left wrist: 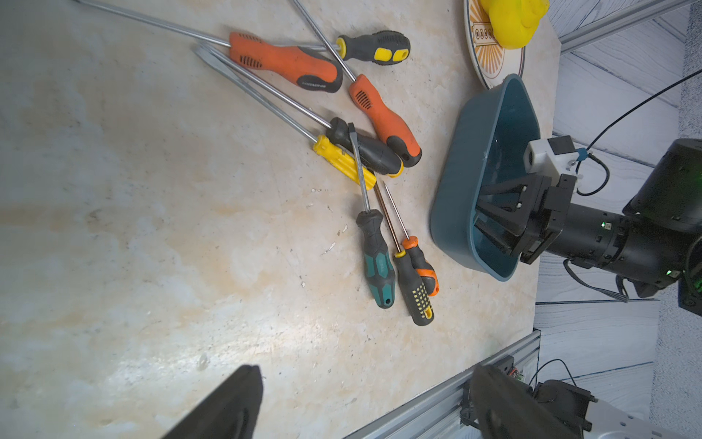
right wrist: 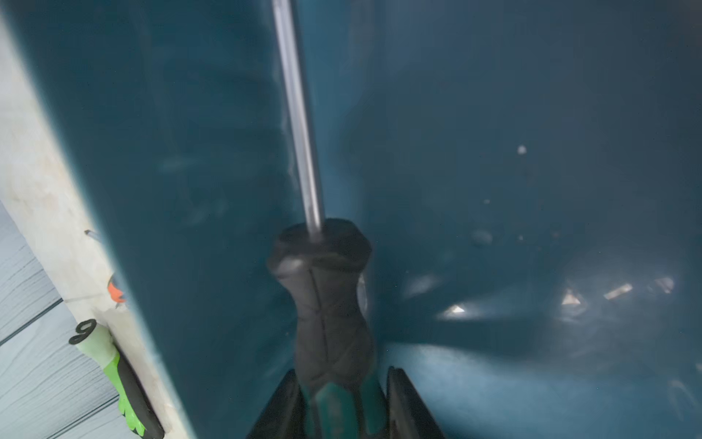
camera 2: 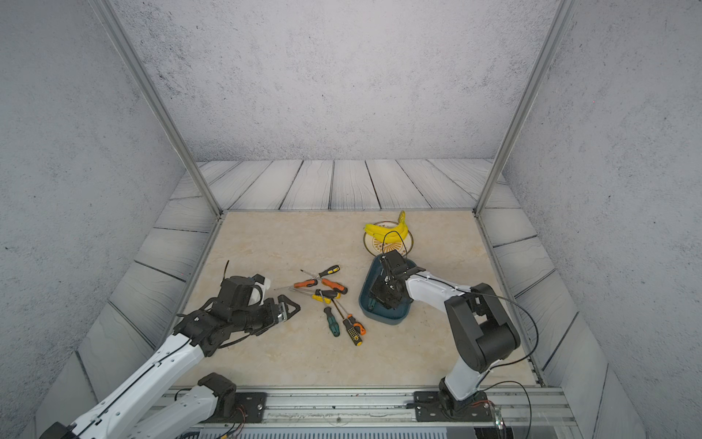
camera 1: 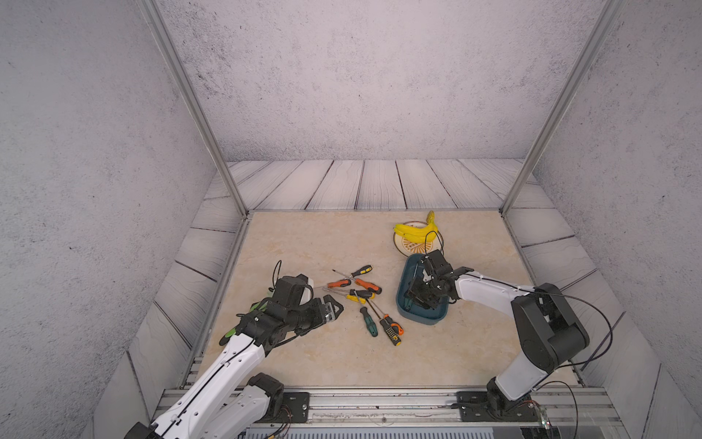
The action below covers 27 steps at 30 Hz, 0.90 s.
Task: Put the screwdriver on the desktop into the storage box
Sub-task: Place the screwdriver in the storage box.
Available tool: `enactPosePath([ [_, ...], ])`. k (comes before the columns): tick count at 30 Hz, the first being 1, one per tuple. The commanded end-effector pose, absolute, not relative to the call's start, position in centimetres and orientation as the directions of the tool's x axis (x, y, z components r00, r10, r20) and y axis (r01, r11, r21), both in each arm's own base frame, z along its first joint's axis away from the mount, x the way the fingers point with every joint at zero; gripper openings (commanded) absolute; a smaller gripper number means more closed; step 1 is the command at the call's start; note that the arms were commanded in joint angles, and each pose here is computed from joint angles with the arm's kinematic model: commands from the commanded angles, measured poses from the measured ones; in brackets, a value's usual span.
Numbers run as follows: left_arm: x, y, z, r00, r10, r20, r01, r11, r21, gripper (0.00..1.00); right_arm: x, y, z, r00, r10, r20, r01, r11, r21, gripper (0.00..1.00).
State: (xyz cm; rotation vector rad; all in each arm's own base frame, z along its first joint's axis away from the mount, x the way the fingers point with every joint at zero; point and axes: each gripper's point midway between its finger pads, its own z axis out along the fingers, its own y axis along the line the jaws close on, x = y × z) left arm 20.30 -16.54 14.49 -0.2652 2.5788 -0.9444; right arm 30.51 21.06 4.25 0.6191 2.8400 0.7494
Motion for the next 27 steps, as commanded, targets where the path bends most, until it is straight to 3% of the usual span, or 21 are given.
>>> enactPosePath([
  [1, 20.0, -16.6, 14.0, -0.915, -0.292, -0.278, -0.048, 0.762, -0.645, 0.92, 31.3, 21.6, 5.3, -0.910, 0.411, -0.050, 0.324, 0.782, 0.533, 0.48],
  [4, 20.1, -16.6, 14.0, -0.915, -0.291, -0.278, -0.047, 0.763, -0.645, 0.92, 31.4, 21.6, 6.0, -0.916, 0.395, -0.069, 0.300, 0.790, 0.534, 0.54],
  [16, 20.3, -16.9, 14.0, -0.918, -0.288, -0.274, -0.045, 0.760, -0.648, 0.92, 30.1, 18.4, 11.1, -0.923, 0.308, -0.230, 0.183, 0.878, 0.443, 0.59],
  [27, 20.2, -17.0, 13.6, -0.919, -0.289, -0.268, -0.045, 0.753, -0.657, 0.92, 27.7, 9.1, 11.8, -0.865, 0.393, -0.312, 0.303, 0.905, 0.299, 0.61],
])
